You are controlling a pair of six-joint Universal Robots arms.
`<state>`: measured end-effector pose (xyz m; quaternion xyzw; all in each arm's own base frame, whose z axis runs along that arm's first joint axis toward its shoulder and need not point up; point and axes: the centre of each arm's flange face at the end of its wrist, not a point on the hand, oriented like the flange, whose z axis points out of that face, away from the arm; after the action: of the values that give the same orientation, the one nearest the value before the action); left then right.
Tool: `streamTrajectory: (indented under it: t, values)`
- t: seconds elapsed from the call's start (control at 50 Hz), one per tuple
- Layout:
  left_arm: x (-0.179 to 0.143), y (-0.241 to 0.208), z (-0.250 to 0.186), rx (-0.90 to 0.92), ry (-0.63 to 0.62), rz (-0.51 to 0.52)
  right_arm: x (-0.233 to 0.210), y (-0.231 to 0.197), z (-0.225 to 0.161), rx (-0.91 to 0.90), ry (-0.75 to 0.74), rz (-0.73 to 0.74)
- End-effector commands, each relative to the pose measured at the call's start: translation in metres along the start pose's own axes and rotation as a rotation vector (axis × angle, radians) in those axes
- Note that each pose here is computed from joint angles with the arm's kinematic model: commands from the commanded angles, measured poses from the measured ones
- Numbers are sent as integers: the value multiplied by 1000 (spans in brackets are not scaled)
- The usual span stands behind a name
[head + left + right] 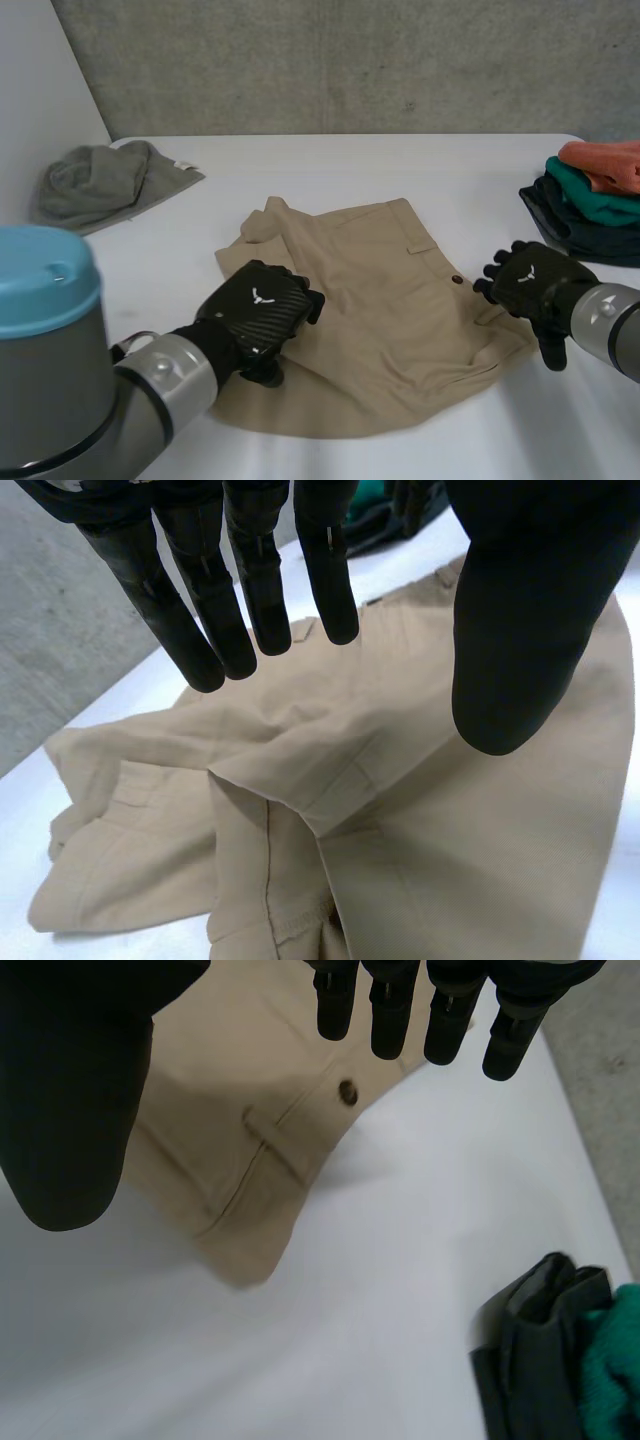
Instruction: Fold the laundry.
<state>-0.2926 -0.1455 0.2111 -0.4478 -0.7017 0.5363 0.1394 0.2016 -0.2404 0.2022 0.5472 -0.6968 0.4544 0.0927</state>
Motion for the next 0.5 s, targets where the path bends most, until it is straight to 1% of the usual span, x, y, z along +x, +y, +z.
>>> streamTrajectory:
  t: [0.02,0.2,0.28,0.34,0.42,0.44,0.46,0.48,0.5]
  values:
    - [6,16,33,-45,36,53,-9,25,17,30,-28,37]
    - [19,29,55,-74,51,88,-28,36,40,117,-44,114]
    - [14,25,59,-50,0,88,-33,37,52,128,-47,127]
    - [6,16,61,-17,-56,88,-30,31,60,150,-43,121]
    - [-16,-6,63,54,-134,94,-17,6,66,200,-9,120]
    - [-31,-21,65,99,-176,104,-7,-9,67,231,25,114]
    - [-39,-29,66,124,-199,112,-1,-17,67,251,48,109]
    - [-61,-50,67,184,-261,136,14,-37,67,299,109,102]
    - [-73,-62,67,219,-298,150,25,-48,65,327,149,97]
